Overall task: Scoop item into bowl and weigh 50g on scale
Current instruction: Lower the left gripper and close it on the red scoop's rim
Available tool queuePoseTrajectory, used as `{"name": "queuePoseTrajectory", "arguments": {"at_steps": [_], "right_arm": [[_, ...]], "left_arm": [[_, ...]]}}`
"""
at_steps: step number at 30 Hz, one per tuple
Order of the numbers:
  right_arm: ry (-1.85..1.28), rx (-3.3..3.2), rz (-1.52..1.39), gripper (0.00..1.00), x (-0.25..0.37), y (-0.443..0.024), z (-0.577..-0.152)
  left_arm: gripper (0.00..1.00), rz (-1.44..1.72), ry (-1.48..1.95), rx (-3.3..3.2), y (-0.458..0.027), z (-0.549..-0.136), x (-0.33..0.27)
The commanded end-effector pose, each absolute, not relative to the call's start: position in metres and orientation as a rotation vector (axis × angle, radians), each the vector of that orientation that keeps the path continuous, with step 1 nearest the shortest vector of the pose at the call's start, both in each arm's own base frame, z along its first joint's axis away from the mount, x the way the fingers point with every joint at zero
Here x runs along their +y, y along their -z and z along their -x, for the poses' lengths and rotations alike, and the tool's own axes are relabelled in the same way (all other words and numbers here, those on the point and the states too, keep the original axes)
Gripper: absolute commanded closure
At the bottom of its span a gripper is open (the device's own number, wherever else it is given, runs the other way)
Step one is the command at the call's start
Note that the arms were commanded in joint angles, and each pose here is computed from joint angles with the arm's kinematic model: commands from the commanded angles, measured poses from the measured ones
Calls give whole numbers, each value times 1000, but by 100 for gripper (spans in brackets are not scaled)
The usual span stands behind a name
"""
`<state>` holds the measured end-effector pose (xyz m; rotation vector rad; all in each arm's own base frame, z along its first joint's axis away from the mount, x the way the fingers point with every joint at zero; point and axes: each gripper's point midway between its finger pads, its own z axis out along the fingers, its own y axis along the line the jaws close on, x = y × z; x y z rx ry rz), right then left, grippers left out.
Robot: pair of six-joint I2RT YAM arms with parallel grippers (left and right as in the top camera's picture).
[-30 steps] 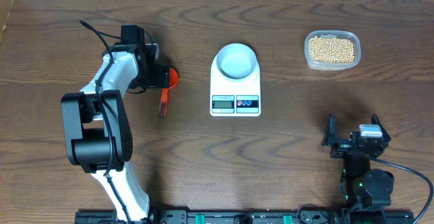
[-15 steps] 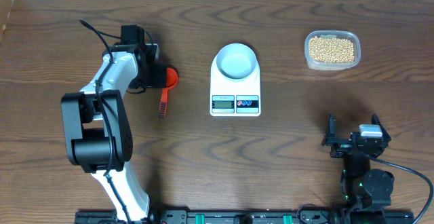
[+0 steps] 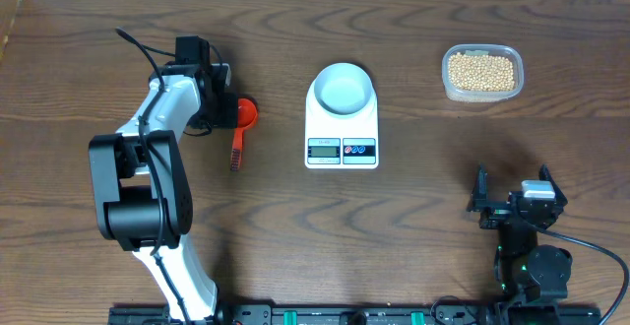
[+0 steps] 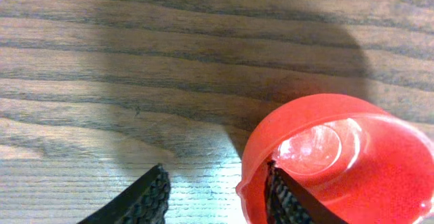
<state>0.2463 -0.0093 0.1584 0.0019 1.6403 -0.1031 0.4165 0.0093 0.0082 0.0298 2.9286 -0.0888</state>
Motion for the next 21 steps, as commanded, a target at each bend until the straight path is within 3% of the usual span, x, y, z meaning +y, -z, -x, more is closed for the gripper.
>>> {"name": "queuePoseTrajectory", "arguments": {"at_steps": [1, 21], "right_arm": [[110, 1644, 5, 1, -10, -157, -246], [110, 1644, 5, 1, -10, -157, -246]], "left_arm": [[55, -33, 83, 2948, -3, -411, 10], [74, -33, 83, 2946, -3, -411, 11]]}}
